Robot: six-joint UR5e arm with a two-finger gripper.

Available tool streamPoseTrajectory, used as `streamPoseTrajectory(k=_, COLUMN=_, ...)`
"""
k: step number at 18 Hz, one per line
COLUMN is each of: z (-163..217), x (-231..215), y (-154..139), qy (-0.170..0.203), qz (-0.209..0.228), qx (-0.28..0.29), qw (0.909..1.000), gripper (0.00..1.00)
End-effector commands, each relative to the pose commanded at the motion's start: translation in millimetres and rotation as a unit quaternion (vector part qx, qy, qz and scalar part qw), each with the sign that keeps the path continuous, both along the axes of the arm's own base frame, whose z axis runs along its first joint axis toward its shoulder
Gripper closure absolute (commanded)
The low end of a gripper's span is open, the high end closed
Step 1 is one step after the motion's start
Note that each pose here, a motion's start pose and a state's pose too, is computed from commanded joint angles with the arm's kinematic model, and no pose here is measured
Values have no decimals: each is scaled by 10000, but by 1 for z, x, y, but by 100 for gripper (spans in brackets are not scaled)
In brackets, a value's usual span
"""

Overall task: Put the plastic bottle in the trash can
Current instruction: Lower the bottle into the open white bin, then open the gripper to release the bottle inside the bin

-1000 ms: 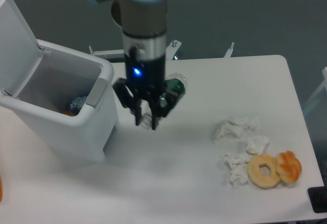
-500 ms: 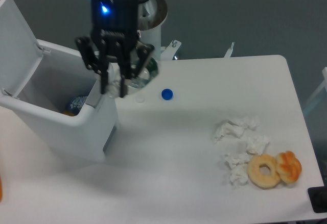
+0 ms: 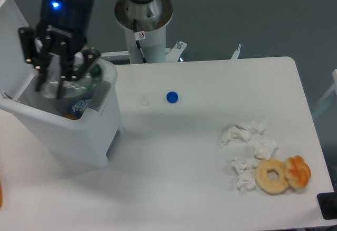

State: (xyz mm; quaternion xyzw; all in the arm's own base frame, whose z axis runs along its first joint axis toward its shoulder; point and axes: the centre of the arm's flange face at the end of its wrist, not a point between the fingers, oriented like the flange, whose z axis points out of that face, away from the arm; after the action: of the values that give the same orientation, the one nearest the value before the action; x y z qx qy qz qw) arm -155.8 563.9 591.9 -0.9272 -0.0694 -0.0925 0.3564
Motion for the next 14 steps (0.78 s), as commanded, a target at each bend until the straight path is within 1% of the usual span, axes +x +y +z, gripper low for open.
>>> streamPoseTrajectory(k=1, z=-5, x=3, y=1, qy=-11, qz=-34, qx=-30, qw=10000, gripper=87)
streamPoseTrajectory(k=3, z=-9, x=2, y=2, qy=-2, qz=-62, qx=-51, qw=10000, gripper=80)
streamPoseTrajectory(k=4, z=-10, x=1, y=3, qy=-2, qz=-68, qx=-57, qw=10000, gripper=79)
streamPoseTrajectory(k=5, z=-10, x=0, y=4, qy=4, qz=-74, qx=-56, qw=10000, gripper=73)
streamPoseTrajectory(k=8, z=-11, x=0, y=5, qy=88, qz=-162, qx=-18, qw=9998, gripper=42)
streamPoseTrajectory(k=9, z=-12, x=0, y=6, qy=94, qz=-181, qx=-23, qw=9998, gripper=28)
streamPoseTrajectory(k=10, z=-13, x=0, y=7, qy=100, qz=-182, qx=-32, qw=9998, gripper=0)
streamPoseTrajectory(k=14, z=-8, x=2, y=5, qy=153, qz=-223, qx=6, qw=9996, gripper=0)
